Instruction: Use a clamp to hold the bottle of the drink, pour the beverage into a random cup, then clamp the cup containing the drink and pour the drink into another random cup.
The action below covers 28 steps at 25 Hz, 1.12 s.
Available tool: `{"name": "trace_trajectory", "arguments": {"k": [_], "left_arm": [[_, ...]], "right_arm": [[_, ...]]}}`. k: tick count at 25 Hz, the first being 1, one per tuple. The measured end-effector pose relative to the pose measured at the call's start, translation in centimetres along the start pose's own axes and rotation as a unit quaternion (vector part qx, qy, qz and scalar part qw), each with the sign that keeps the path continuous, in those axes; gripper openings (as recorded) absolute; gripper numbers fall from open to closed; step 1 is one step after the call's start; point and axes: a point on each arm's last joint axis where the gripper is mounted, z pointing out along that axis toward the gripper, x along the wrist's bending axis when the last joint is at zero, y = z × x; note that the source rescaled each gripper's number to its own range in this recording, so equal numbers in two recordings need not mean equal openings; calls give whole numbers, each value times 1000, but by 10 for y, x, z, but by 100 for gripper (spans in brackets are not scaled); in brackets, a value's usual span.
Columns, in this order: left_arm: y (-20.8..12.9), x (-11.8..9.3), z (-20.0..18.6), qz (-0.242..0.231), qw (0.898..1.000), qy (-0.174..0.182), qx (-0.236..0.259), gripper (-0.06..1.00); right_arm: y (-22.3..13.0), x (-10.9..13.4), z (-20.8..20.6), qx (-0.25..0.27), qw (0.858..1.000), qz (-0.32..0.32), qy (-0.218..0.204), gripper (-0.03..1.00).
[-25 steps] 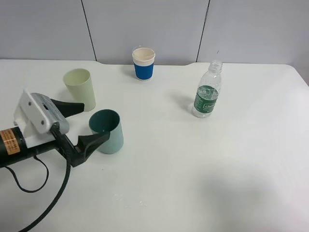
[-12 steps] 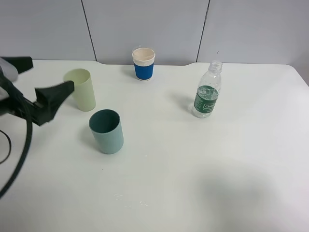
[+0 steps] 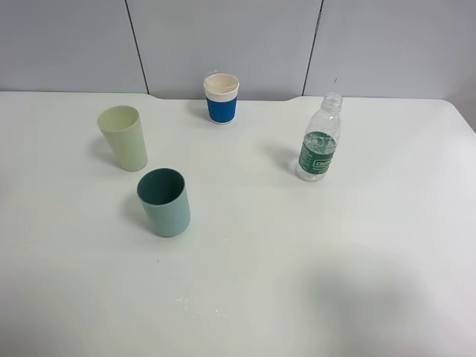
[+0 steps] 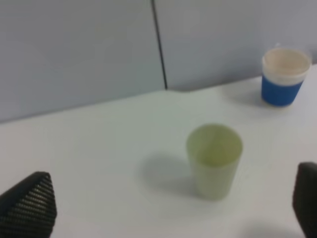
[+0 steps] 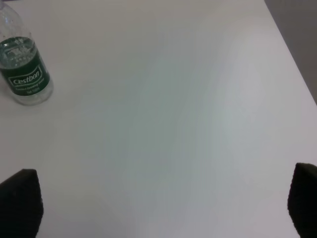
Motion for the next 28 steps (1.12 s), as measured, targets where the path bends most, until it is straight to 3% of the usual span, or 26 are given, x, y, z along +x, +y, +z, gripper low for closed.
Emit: {"name": "trace_trajectory", "arguments": {"k": [8, 14, 23, 28], "left_arm": [[-9, 10, -44, -16, 1000, 24, 11, 89], [-21, 17, -76, -61, 995, 76, -9, 89], [-44, 12, -114, -92, 990, 106, -27, 89], [-66, 6, -117, -108, 989, 100, -28, 88]], "right_arm": [[0, 0, 0, 0, 1000, 0, 0, 99], [0, 0, 0, 0, 1000, 0, 0, 99], [0, 0, 0, 0, 1000, 0, 0, 99], [0, 0, 0, 0, 1000, 0, 0, 99]]}}
